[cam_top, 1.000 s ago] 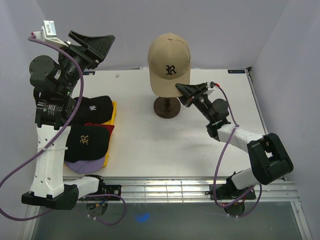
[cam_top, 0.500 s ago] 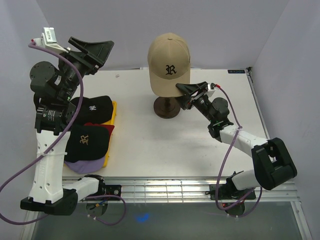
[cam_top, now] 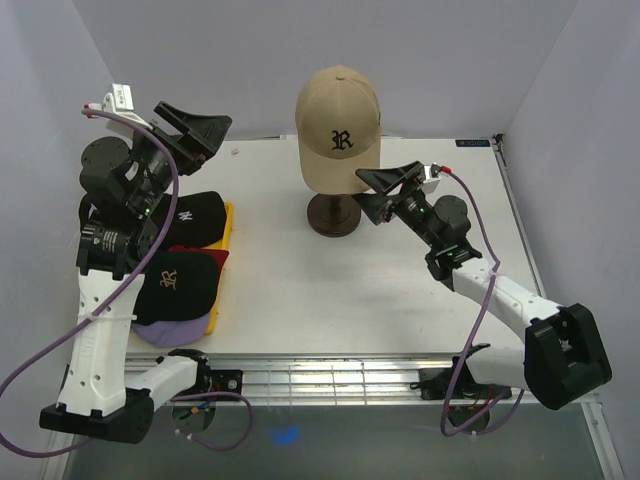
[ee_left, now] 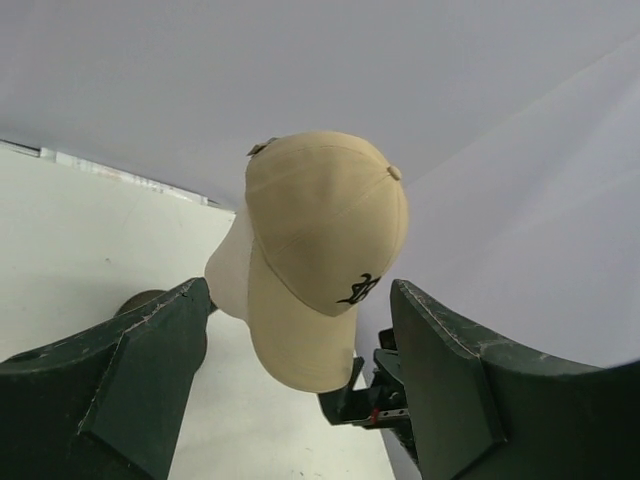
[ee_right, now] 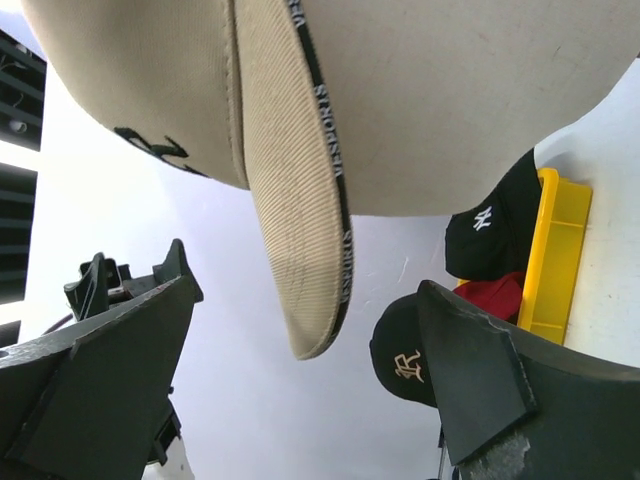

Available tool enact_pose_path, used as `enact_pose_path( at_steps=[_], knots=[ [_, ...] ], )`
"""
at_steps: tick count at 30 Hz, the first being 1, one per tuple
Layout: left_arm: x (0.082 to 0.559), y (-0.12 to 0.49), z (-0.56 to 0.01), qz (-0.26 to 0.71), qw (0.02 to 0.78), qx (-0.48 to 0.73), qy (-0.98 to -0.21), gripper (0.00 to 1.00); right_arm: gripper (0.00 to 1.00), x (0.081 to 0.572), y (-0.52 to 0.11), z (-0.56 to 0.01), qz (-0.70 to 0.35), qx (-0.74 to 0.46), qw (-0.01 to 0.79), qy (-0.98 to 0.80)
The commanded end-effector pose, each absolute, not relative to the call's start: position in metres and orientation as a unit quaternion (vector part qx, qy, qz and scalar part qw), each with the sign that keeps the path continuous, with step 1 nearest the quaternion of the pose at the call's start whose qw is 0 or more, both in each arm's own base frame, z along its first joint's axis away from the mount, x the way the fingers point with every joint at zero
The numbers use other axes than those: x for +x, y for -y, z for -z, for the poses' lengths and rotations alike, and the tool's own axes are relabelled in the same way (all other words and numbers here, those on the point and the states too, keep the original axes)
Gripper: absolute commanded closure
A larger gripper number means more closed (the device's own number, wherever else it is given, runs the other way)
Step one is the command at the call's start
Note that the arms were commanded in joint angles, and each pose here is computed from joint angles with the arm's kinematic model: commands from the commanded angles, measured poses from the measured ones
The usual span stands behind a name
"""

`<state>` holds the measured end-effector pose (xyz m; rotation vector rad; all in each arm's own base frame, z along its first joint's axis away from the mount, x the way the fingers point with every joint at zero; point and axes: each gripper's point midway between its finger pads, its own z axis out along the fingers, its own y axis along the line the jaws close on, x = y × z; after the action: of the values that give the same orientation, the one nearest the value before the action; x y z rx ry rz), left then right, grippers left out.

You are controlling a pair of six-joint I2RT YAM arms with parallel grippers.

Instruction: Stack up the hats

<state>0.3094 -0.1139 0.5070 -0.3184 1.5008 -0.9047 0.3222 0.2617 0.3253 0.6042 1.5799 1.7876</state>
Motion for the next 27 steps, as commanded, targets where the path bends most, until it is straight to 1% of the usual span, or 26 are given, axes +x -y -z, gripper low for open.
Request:
enact_pose_path(
  at_steps=[1, 5, 6, 9, 13, 14, 16, 20, 22, 25, 27],
  knots=[
    [0.300, 0.096, -0.490, 0.346, 0.631, -0.164, -0.675, 0.17, 0.02, 0.309, -0.258, -0.346, -0.687, 0.195, 0.359, -0.601],
    [0.294, 0.074, -0.463, 0.298, 0.623, -0.212, -0.692, 0.19, 0.02, 0.297, -0.251, -0.335, -0.673, 0.188, 0.369, -0.613],
    [0.294, 0.063, -0.447, 0.266, 0.614, -0.238, -0.704, 0.19, 0.03, 0.293, -0.250, -0.334, -0.667, 0.186, 0.368, -0.621],
    [0.290, 0.042, -0.419, 0.209, 0.594, -0.280, -0.725, 0.19, 0.03, 0.282, -0.247, -0.332, -0.648, 0.160, 0.383, -0.638],
    [0.277, 0.022, -0.397, 0.154, 0.583, -0.308, -0.736, 0.20, 0.03, 0.267, -0.243, -0.300, -0.604, 0.136, 0.379, -0.688],
    [0.270, 0.015, -0.389, 0.134, 0.573, -0.317, -0.743, 0.20, 0.03, 0.262, -0.240, -0.298, -0.593, 0.118, 0.392, -0.694],
    [0.260, -0.003, -0.385, 0.089, 0.575, -0.342, -0.738, 0.20, 0.03, 0.256, -0.236, -0.278, -0.573, 0.114, 0.387, -0.713],
    [0.240, -0.027, -0.358, 0.020, 0.550, -0.378, -0.745, 0.20, 0.01, 0.238, -0.233, -0.247, -0.553, 0.093, 0.375, -0.738],
    [0.242, -0.030, -0.348, 0.008, 0.542, -0.384, -0.747, 0.19, 0.01, 0.233, -0.232, -0.234, -0.539, 0.078, 0.377, -0.749],
    [0.260, -0.030, -0.328, -0.011, 0.528, -0.384, -0.757, 0.19, 0.01, 0.227, -0.233, -0.220, -0.534, 0.062, 0.370, -0.757],
    [0.280, -0.035, -0.312, -0.049, 0.512, -0.389, -0.765, 0.16, 0.01, 0.223, -0.236, -0.213, -0.533, 0.049, 0.361, -0.763]
  ],
)
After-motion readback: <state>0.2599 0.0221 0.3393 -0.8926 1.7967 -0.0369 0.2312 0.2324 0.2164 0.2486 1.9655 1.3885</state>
